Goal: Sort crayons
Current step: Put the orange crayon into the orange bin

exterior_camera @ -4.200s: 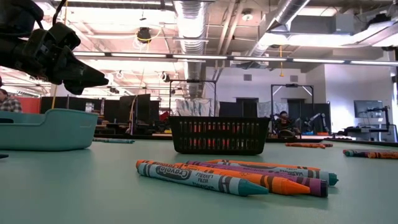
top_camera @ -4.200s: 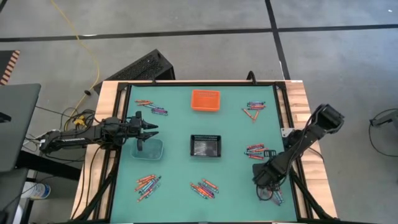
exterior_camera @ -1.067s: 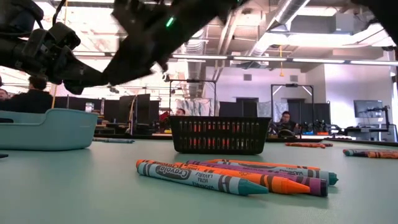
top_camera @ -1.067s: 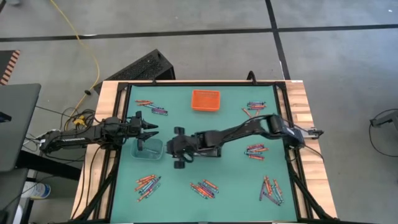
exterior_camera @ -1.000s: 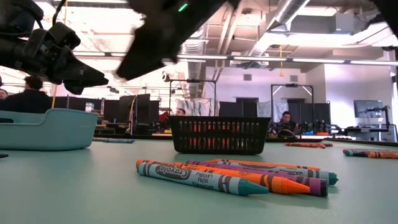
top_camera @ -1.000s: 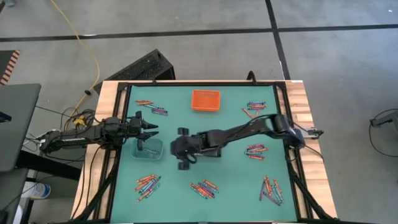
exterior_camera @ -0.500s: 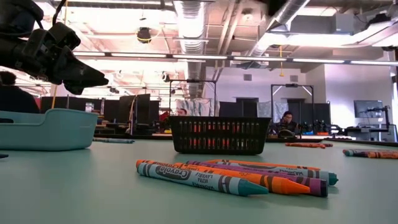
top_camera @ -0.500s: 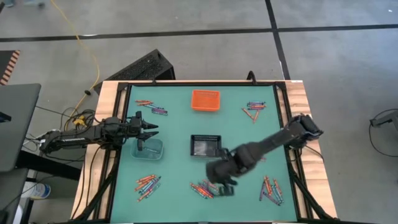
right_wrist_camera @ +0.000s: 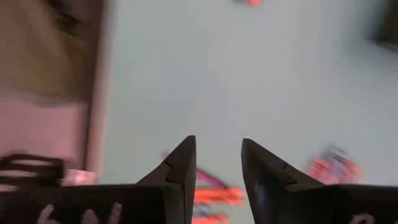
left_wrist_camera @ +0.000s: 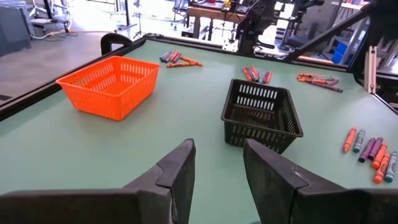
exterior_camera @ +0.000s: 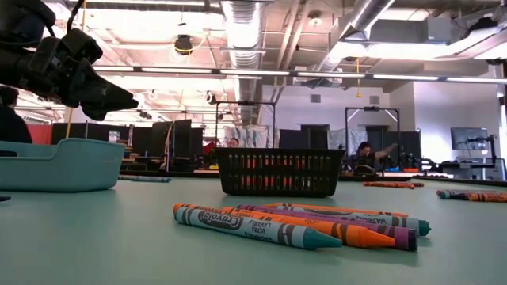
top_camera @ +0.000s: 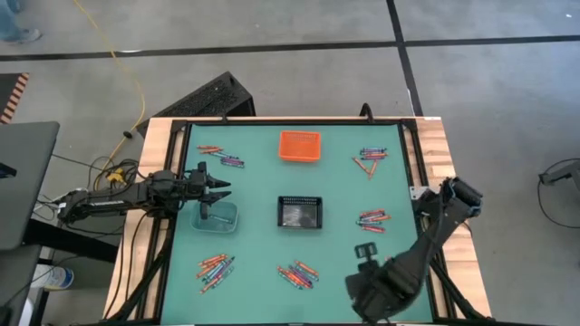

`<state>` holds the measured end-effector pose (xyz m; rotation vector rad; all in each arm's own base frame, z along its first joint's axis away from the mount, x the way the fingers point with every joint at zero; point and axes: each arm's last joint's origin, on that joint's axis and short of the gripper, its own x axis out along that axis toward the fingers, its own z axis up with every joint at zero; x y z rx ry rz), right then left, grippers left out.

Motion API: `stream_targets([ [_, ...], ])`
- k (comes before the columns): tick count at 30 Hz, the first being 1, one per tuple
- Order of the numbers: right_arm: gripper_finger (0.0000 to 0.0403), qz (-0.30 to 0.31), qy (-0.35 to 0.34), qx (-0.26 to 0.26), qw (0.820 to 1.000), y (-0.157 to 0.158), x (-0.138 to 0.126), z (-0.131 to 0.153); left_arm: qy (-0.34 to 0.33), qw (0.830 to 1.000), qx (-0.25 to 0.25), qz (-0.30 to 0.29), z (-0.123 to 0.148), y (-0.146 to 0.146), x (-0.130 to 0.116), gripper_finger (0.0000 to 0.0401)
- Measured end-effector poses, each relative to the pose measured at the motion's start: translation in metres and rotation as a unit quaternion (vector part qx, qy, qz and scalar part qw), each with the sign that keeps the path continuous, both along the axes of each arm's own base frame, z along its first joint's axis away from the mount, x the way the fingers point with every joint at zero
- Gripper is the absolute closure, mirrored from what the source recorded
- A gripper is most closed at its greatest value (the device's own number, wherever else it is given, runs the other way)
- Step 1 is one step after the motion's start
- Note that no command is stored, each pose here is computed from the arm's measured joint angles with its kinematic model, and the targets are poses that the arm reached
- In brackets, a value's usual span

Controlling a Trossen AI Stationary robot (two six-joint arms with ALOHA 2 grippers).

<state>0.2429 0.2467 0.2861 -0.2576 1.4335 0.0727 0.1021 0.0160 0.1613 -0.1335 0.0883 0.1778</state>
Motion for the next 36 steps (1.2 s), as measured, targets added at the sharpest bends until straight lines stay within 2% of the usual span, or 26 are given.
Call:
stream_targets([
  [2, 0.0282, -0.018, 0.009, -0.04, 0.999, -0.005, -0.009, -0.002, 0.001, 1.0, 0.0, 0.0, 0.0, 0.0, 0.0, 0.0276],
  [5, 0.0282, -0.044, 0.019, -0.054, 0.997, -0.02, -0.023, -0.013, 0.0, 1.0, 0.0, 0.0, 0.0, 0.0, 0.0, 0.0276],
  [9, 0.0282, -0.089, -0.005, 0.007, 0.996, -0.052, -0.044, -0.03, 0.0, 1.0, 0.0, 0.0, 0.0, 0.0, 0.0, 0.0276],
  [13, 0.0282, -0.157, -0.041, 0.063, 0.985, -0.095, -0.067, -0.044, 0.0, 1.0, 0.0, 0.0, 0.0, 0.0, 0.0, 0.0276],
  [18, 0.0282, -0.224, -0.036, 0.054, 0.972, -0.144, -0.098, -0.067, 0.0, 1.0, 0.0, 0.0, 0.0, 0.0, 0.0, 0.0276],
  [23, 0.0282, -0.19, -0.02, 0.036, 0.981, -0.173, -0.114, -0.087, 0.0, 1.0, 0.0, 0.0, 0.0, 0.0, 0.0, 0.0276],
  [29, 0.0282, -0.142, 0.005, 0.021, 0.99, -0.187, -0.114, -0.099, 0.0, 1.0, 0.0, 0.0, 0.0, 0.0, 0.0, 0.0276],
  [36, 0.0282, -0.173, 0.036, 0.01, 0.984, -0.196, -0.103, -0.108, 0.0, 1.0, 0.0, 0.0, 0.0, 0.0, 0.0, 0.0276],
])
